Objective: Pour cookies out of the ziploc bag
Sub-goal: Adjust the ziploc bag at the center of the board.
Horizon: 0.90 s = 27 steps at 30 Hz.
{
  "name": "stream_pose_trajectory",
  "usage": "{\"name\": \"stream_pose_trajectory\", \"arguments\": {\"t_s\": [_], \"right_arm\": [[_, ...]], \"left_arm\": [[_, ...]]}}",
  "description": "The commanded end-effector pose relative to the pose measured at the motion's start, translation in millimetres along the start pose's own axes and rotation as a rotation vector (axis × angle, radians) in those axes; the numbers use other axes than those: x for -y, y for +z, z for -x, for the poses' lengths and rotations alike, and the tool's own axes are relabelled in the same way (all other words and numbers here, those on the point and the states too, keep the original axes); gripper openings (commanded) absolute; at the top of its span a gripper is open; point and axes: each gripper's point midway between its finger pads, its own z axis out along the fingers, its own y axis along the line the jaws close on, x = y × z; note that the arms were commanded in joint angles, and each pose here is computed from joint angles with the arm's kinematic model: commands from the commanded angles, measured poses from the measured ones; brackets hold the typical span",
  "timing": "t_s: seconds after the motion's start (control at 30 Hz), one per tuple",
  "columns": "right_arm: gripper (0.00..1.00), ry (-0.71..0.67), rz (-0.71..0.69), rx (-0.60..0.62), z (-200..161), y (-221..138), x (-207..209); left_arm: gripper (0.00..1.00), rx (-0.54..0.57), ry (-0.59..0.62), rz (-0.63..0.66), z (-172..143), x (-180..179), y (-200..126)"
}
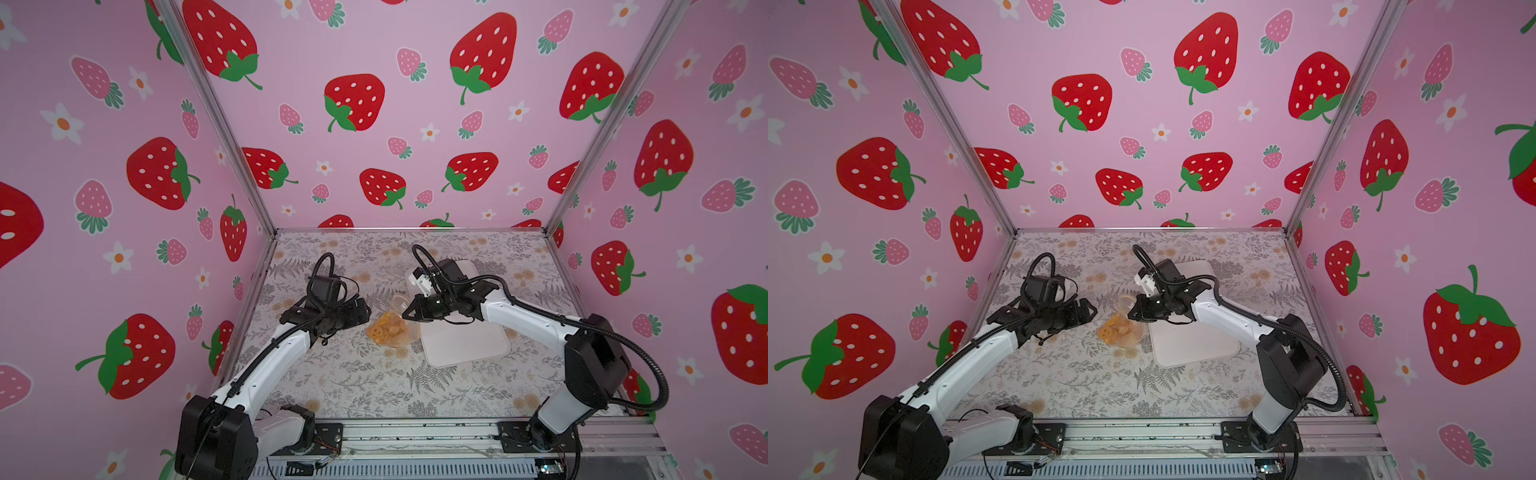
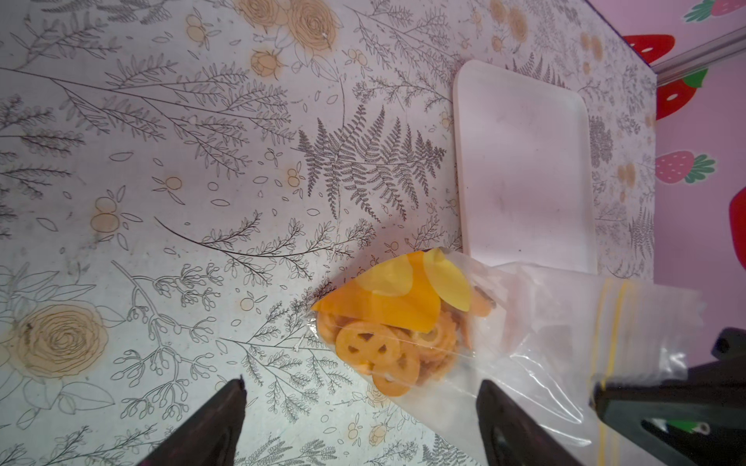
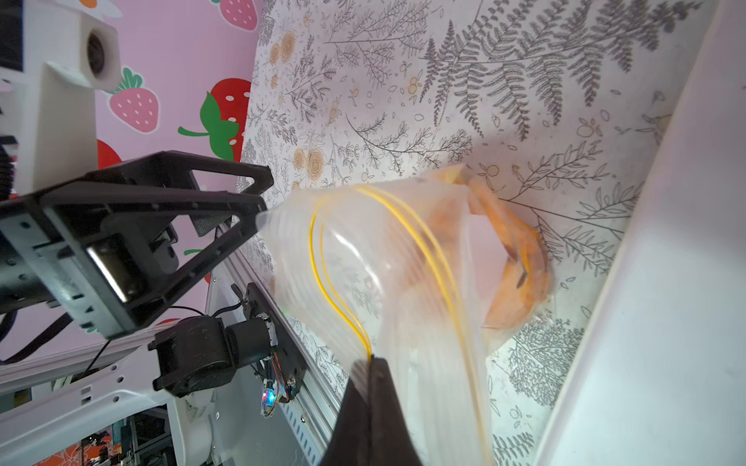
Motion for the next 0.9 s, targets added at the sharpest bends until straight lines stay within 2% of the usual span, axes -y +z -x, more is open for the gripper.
{"name": "stream_pose_trajectory", "arguments": {"t_s": [0.0, 0.13, 0.33, 0.47, 0.53, 0.7, 0.87], "right_arm": [[0.00, -0.018, 0.005, 0.045, 12.5, -8.8, -1.8], [0.00, -0.016, 0.061, 0.051, 24.4, -9.8, -14.5], [0.00, 0.002, 0.112, 0.031, 36.0, -9.5, -23.6], [0.00, 0.013, 0.128, 0.015, 36.1, -8.3, -23.5], [0.00, 0.019, 0.131, 0.011, 36.2, -7.9, -22.4], [0.00, 0.023, 0.137, 0.008, 36.8, -6.9, -22.8], [0.00, 0.031, 0.151, 0.006, 37.6, -9.8, -24.3]], "left_arm": [[0.92, -0.023, 0.059, -0.067, -5.7, 15.9, 3.6], [0.92, -0.053, 0.131, -0.031, -22.9, 18.7, 7.9], [0.92, -0.018, 0.197, 0.028, -37.1, 5.7, 22.5], [0.95, 0.048, 0.388, 0.031, -39.1, 16.5, 22.3], [0.97, 0.046, 0.457, 0.005, -42.6, 26.7, 22.8], [0.94, -0.001, 0.482, -0.027, -52.7, 37.6, 38.5], [0.92, 0.030, 0.511, -0.067, -51.8, 47.1, 47.7]]}}
